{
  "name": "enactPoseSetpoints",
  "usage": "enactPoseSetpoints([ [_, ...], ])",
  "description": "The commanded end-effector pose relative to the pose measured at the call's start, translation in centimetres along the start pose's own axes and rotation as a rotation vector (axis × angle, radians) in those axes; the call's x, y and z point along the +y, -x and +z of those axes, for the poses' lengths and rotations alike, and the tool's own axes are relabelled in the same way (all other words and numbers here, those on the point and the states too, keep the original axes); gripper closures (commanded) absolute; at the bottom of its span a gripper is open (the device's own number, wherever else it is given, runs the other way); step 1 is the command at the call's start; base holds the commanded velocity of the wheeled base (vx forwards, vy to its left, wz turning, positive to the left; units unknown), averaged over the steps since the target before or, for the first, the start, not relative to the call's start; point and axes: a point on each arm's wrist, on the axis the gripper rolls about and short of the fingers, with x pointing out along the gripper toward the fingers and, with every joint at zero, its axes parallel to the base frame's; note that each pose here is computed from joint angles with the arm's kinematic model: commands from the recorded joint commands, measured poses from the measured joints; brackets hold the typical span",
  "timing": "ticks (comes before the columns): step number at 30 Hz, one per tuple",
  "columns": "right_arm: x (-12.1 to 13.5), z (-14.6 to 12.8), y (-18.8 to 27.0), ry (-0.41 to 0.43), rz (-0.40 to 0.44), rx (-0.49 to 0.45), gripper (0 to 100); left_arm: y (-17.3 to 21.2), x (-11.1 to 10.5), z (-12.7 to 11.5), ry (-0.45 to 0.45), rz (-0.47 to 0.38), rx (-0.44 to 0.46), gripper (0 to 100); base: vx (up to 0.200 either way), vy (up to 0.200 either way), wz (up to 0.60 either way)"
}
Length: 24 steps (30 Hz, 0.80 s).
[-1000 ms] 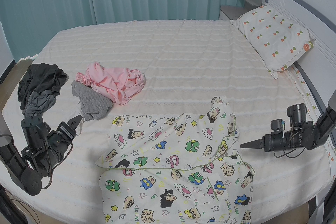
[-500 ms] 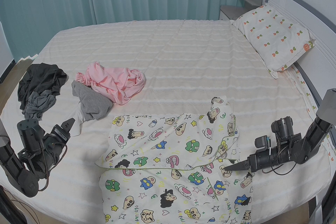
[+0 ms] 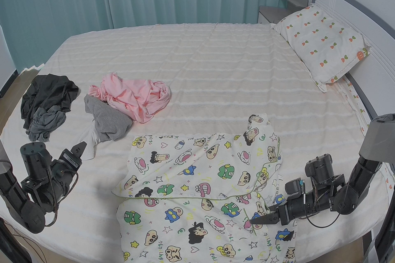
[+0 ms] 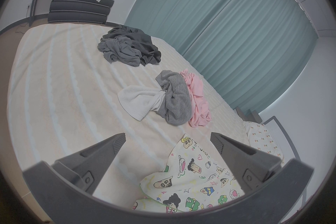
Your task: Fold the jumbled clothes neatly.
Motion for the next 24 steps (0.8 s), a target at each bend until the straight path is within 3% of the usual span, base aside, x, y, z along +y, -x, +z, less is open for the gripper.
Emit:
enactPoseSetpoints([
  [1,0.0,0.3,0.8,0.004,-0.009,-0.051,0,0.0,0.1,-0.1,-0.001,0.004,0.003,0,0.0,0.0,0.0],
  [10,0.7,3.0,5.8,-0.079,-0.038,-0.272,0,-0.1,0.0,-0.1,-0.002,0.004,0.001,0,0.0,0.0,0.0],
  [14,-0.6,2.8,5.5,-0.117,-0.058,-0.259,0,-0.1,0.0,0.0,-0.002,0.002,0.001,0,0.0,0.0,0.0],
  [20,-4.8,2.0,3.1,-0.224,-0.107,-0.201,0,-0.1,0.0,-0.1,-0.002,0.003,0.002,0,0.0,0.0,0.0],
  [24,-5.7,1.9,2.6,-0.241,-0.117,-0.194,0,-0.2,0.1,-0.2,-0.003,0.007,0.006,0,0.0,0.0,0.0],
])
